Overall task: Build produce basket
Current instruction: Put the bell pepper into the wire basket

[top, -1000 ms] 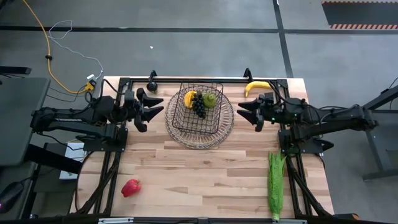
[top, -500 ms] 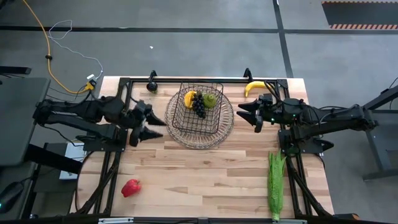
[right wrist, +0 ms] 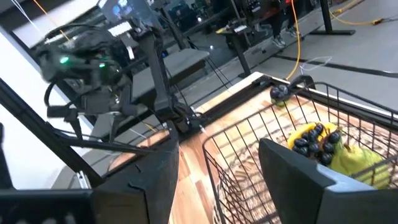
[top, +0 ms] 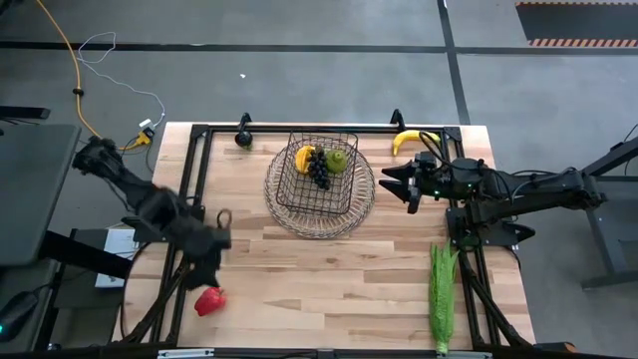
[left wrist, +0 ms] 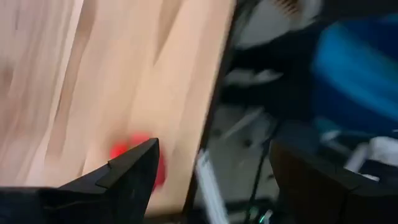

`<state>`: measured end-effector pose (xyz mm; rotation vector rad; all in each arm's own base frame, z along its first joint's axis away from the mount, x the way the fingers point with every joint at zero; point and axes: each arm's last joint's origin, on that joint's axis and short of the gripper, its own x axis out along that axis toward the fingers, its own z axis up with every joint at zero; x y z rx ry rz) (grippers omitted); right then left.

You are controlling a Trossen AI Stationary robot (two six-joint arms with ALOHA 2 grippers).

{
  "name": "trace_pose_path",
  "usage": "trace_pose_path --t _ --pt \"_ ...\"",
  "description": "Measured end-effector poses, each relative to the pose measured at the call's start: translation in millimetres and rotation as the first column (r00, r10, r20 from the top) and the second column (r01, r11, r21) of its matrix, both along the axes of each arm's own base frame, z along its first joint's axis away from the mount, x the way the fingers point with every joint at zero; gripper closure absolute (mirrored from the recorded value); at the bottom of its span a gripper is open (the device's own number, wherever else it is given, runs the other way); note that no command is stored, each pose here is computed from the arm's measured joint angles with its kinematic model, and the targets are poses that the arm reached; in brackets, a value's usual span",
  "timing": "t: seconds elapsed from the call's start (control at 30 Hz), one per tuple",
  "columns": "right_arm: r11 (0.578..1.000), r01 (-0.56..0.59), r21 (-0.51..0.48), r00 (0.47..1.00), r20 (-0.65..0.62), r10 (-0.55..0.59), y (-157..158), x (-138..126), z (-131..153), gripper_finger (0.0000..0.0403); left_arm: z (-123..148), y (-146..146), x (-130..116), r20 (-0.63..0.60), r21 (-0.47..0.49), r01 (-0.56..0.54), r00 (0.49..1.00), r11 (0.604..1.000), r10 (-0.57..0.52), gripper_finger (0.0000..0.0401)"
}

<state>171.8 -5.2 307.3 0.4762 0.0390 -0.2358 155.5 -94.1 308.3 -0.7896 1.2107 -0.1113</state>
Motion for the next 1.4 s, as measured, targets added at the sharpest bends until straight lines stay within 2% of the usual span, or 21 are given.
trace_pose_path --t 0.13,0.33,0.57,0.67,0.83,1.07,1.4 --pt "1.0 0.0 0.0 0.999 -0.039 0.0 0.0 -0.4 -3.7 0.019 -15.8 -28.6 -8.2 -0.135 0.093 -0.046 0.989 0.995 0.058 0.0107" --pt "1.0 0.0 0.0 0.998 -0.068 0.0 -0.1 -0.8 -6.5 0.019 -35.4 -68.6 -17.2 -0.154 0.2 -0.152 0.971 0.968 0.184 0.0107" --pt "1.0 0.0 0.0 0.996 -0.086 0.0 -0.1 -1.1 -8.2 0.019 -64.4 -103.7 -27.7 -0.222 0.303 -0.153 0.948 0.941 0.226 0.0107" --pt "1.0 0.0 -0.001 0.996 -0.092 0.0 -0.1 -1.2 -8.8 0.019 -77.3 -114.1 -29.9 -0.272 0.339 -0.12 0.937 0.933 0.22 0.0107" --pt "1.0 0.001 -0.001 0.995 -0.101 -0.001 -0.1 -1.3 -9.7 0.019 -91.1 -121.4 -27.9 -0.312 0.381 -0.11 0.92 0.918 0.239 0.0107" --pt "1.0 0.001 -0.001 0.995 -0.102 -0.001 -0.1 -1.4 -9.7 0.019 -92.6 -121.0 -26.2 -0.311 0.387 -0.122 0.916 0.914 0.254 0.0107" --pt "1.0 0.008 -0.002 0.993 -0.114 -0.008 -0.3 -1.6 -10.9 0.019 -97.4 -121.8 -22.9 -0.254 0.433 -0.107 0.938 0.895 0.235 0.0107"
